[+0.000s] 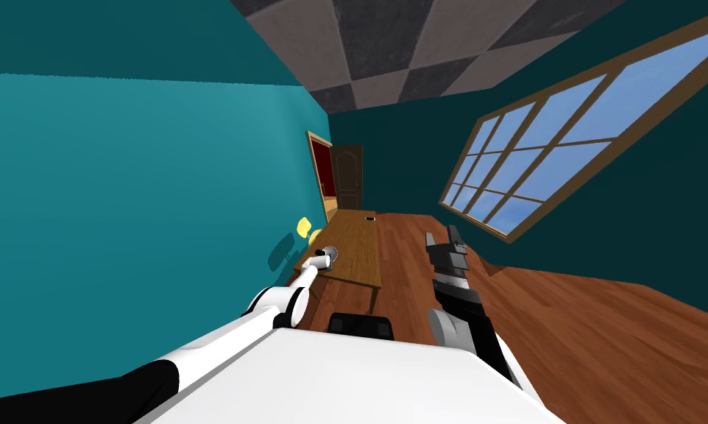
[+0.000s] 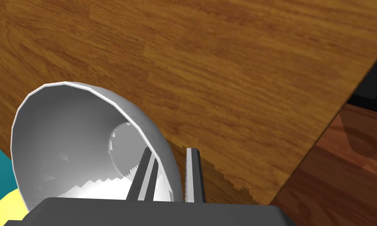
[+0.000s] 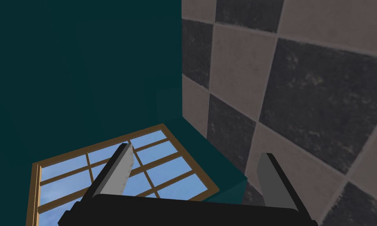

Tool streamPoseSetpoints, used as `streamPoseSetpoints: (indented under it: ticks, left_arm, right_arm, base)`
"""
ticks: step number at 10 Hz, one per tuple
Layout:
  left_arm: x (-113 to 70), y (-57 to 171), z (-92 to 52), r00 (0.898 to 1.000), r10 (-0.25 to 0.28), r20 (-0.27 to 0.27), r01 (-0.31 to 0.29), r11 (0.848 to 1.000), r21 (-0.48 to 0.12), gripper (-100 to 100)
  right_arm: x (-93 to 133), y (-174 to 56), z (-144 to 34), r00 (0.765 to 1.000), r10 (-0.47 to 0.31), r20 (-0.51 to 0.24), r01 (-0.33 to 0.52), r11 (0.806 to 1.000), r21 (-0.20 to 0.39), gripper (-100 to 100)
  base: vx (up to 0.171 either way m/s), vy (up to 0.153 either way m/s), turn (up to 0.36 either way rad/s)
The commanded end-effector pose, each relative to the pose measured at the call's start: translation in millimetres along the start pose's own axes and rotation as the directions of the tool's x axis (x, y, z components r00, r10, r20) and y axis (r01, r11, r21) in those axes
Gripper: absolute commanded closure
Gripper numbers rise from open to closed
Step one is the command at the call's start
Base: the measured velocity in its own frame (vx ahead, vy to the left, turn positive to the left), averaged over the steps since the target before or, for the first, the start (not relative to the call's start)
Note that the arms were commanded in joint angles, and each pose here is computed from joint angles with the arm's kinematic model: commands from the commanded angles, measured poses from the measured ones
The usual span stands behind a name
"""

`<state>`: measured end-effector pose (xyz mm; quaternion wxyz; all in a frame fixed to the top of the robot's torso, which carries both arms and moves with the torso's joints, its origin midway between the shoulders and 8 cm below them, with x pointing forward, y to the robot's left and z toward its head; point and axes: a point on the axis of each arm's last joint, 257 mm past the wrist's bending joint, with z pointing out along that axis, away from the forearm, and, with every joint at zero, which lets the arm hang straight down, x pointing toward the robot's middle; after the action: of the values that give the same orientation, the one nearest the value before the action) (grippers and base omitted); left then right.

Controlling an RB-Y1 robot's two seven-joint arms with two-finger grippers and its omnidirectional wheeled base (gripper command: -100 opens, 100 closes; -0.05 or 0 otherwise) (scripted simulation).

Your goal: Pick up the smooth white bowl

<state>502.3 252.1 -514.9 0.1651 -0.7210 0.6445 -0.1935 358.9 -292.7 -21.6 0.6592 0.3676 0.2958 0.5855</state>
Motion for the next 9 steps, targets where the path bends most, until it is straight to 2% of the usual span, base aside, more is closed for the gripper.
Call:
streamPoseSetpoints:
  ticks: [1, 2, 3, 4, 5, 7, 9]
  left_arm:
    - [12.8, -9.2, 0.3, 1.000, 0.014, -0.009, -0.014, 1.000, 0.009, 100]
    - [12.1, -2.2, 1.8, 1.000, 0.013, -0.008, -0.013, 1.000, -0.005, 100]
    - [30.4, -4.0, 0.9, 0.999, 0.035, -0.019, -0.035, 0.999, -0.005, 100]
    - [30.4, -4.0, 0.9, 0.999, 0.035, -0.019, -0.035, 0.999, -0.005, 100]
    - [48.5, -5.8, -0.6, 0.998, 0.055, -0.030, -0.056, 0.998, -0.004, 100]
    - [48.5, -5.8, -0.6, 0.998, 0.055, -0.030, -0.056, 0.998, -0.004, 100]
    - [84.3, -9.7, -4.9, 0.994, 0.096, -0.049, -0.096, 0.995, 0.002, 100]
  right_arm:
    - [0.0, 0.0, 0.0, 1.000, 0.000, 0.000, 0.000, 1.000, 0.000, 0]
    - [0.0, 0.0, 0.0, 1.000, 0.000, 0.000, 0.000, 1.000, 0.000, 0]
    - [0.1, 0.0, 0.0, 1.000, 0.000, 0.000, 0.000, 1.000, 0.000, 0]
    - [0.0, 0.0, 0.0, 1.000, 0.000, 0.000, 0.000, 1.000, 0.000, 0]
    - [0.1, 0.0, 0.0, 1.000, 0.000, 0.000, 0.000, 1.000, 0.000, 0]
    - [0.1, 0.0, 0.0, 1.000, 0.000, 0.000, 0.000, 1.000, 0.000, 0]
    - [0.0, 0.0, 0.0, 1.000, 0.000, 0.000, 0.000, 1.000, 0.000, 0]
  base:
    - [0.013, 0.040, 0.103]
    - [0.009, 0.012, 0.001]
    - [0.010, 0.020, 0.156]
    - [0.009, 0.016, 0.094]
    - [0.011, 0.027, 0.153]
    - [0.007, 0.017, 0.044]
    - [0.013, 0.032, 0.231]
